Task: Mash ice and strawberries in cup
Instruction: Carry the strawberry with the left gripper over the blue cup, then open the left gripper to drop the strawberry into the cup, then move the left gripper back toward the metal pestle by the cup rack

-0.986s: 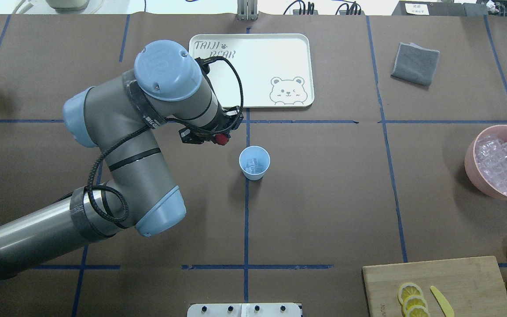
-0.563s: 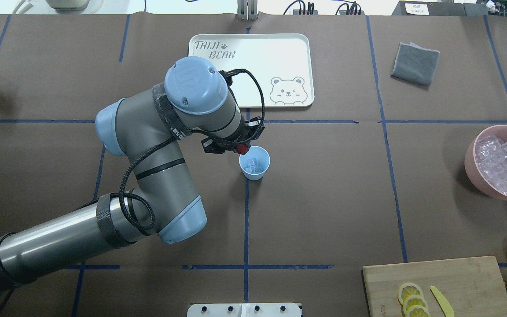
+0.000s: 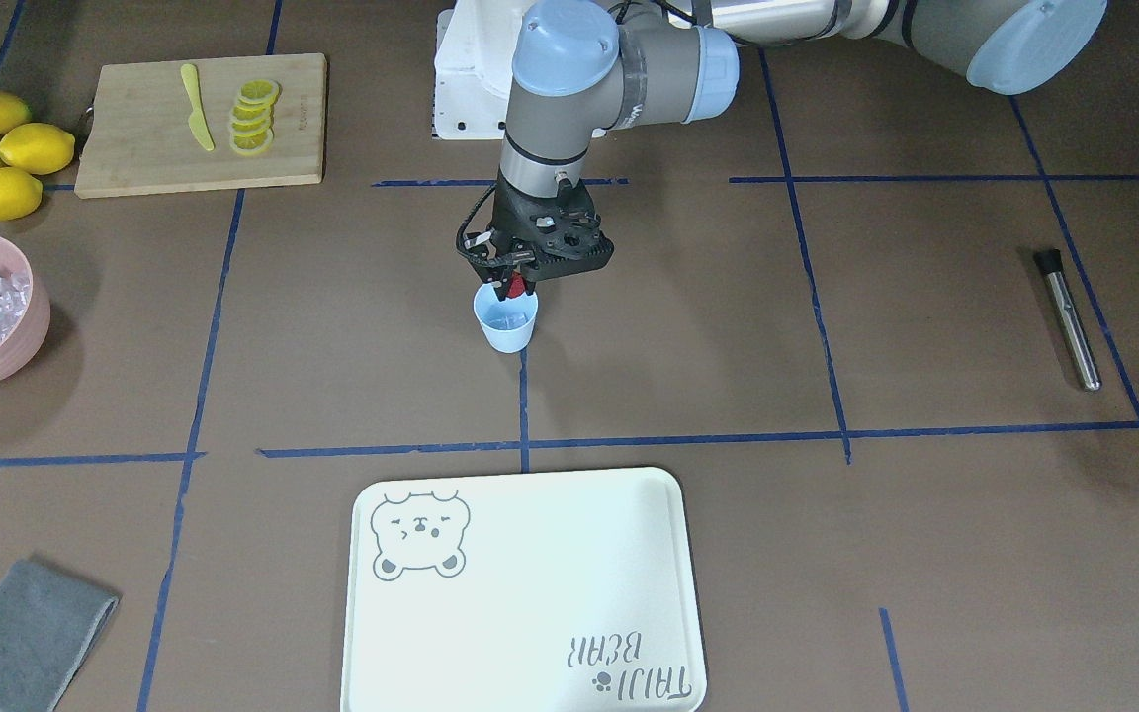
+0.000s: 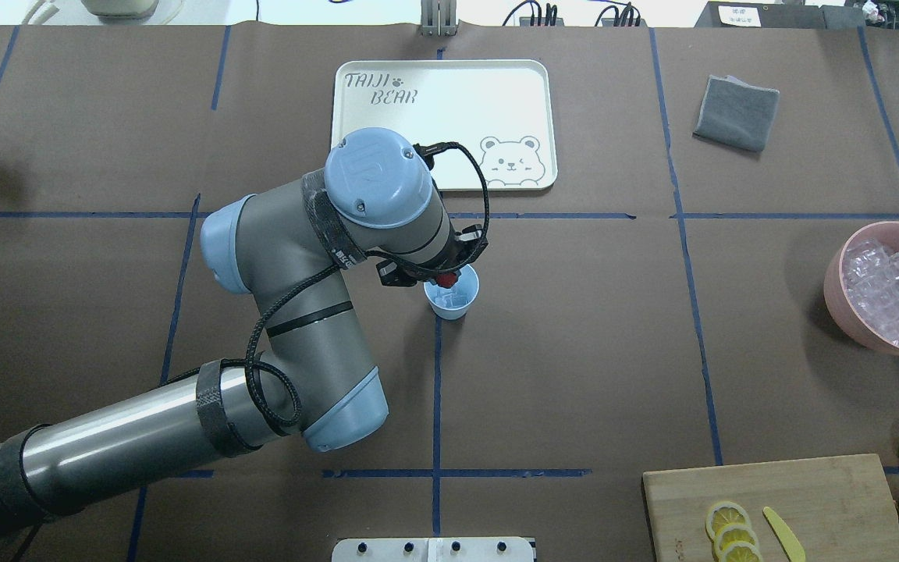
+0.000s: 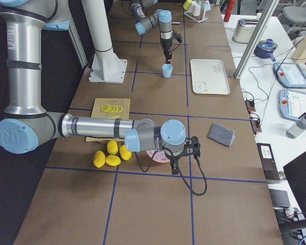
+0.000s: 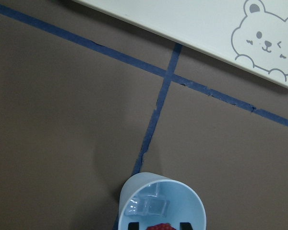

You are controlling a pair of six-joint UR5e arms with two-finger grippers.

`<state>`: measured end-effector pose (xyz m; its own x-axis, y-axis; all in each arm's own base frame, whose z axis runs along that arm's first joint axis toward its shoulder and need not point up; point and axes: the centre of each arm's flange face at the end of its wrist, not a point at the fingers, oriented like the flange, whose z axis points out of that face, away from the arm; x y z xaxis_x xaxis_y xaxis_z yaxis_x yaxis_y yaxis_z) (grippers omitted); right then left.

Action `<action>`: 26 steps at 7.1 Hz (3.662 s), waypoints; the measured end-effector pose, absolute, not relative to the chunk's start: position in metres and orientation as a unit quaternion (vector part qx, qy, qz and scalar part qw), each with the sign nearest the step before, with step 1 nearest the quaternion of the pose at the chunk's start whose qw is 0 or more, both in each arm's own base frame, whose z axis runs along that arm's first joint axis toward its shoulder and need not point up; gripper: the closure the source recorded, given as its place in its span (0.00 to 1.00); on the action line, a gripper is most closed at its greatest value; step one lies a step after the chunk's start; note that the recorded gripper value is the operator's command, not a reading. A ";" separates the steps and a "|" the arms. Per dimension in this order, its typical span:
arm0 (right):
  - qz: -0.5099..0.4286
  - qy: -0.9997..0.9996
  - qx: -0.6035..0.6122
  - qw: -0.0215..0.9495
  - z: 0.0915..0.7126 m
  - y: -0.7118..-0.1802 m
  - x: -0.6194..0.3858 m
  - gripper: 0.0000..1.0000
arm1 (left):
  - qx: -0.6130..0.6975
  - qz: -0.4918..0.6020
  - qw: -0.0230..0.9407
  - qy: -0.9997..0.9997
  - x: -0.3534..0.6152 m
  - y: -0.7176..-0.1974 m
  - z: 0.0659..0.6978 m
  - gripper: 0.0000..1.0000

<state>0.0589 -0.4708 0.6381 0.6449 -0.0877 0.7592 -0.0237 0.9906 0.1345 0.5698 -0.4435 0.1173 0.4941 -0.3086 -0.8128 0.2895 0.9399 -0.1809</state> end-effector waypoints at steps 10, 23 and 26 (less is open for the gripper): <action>-0.018 -0.406 0.068 0.911 0.640 -0.472 0.061 0.01 | 0.017 -0.131 0.883 0.450 0.517 -0.458 0.136 0.00; 0.010 -0.385 0.055 0.921 0.639 -0.478 0.064 0.01 | 0.056 0.053 0.934 0.348 0.129 -0.505 0.543 0.00; 0.010 -0.385 0.057 0.921 0.638 -0.479 0.065 0.01 | 0.074 0.042 0.930 0.358 0.122 -0.497 0.631 0.00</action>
